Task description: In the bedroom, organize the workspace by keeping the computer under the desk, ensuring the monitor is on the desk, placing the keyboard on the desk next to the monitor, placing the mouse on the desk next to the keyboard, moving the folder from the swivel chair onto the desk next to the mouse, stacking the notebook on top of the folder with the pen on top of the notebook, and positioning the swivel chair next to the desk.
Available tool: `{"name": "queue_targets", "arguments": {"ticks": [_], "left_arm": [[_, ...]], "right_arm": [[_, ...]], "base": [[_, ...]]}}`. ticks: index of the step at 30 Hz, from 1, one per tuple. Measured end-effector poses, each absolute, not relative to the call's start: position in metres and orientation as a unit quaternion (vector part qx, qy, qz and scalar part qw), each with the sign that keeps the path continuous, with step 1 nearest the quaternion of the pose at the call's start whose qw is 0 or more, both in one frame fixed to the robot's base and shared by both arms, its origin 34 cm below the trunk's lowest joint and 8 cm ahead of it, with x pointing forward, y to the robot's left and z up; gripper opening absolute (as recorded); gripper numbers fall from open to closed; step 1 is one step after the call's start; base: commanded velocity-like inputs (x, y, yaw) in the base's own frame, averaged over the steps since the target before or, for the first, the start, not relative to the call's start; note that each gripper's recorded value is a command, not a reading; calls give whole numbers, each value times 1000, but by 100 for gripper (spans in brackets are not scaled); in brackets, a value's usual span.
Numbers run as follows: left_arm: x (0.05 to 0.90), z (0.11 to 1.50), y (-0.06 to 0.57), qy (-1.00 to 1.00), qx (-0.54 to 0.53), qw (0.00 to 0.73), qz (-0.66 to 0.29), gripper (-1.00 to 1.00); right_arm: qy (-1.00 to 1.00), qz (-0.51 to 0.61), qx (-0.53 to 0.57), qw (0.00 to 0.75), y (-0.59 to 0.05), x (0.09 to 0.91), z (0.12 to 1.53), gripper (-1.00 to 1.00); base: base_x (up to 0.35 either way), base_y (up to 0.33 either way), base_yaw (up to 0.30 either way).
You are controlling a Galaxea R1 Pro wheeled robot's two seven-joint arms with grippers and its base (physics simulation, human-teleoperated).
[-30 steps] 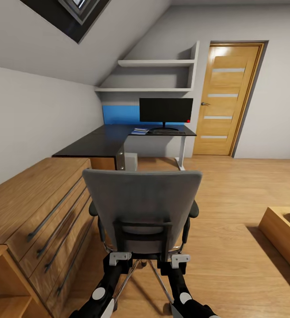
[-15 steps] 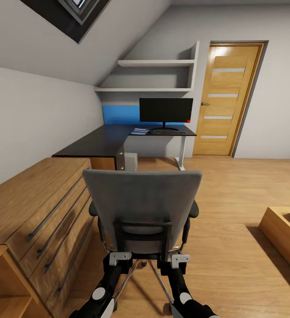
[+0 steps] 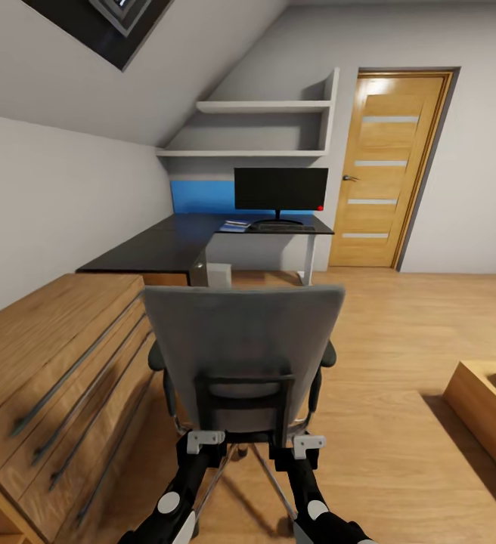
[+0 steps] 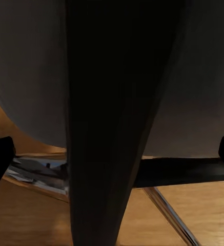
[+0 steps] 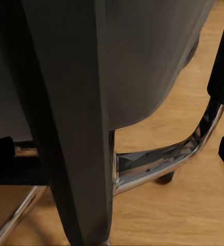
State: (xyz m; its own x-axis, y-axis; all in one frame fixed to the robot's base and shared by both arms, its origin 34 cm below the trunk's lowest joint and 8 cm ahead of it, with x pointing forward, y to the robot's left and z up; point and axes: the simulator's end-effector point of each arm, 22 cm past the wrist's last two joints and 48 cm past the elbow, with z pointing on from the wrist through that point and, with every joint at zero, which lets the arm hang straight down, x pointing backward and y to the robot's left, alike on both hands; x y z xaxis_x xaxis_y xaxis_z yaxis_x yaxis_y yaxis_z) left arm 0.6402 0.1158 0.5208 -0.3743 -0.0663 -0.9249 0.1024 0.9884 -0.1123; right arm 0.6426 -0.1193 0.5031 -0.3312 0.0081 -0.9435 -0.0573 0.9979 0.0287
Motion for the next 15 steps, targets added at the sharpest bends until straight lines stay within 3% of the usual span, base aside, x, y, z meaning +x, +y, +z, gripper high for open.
{"name": "queue_targets", "arguments": {"ticks": [8,15], "left_arm": [[642,524,116,821,9,566,-76,100],[642,524,116,821,8,566,-77,100]], "right_arm": [[816,28,-13,578,-120,643,503,100],[816,28,-13,578,-120,643,503,100]], "base": [[169,-106,0],[1,85,0]]}}
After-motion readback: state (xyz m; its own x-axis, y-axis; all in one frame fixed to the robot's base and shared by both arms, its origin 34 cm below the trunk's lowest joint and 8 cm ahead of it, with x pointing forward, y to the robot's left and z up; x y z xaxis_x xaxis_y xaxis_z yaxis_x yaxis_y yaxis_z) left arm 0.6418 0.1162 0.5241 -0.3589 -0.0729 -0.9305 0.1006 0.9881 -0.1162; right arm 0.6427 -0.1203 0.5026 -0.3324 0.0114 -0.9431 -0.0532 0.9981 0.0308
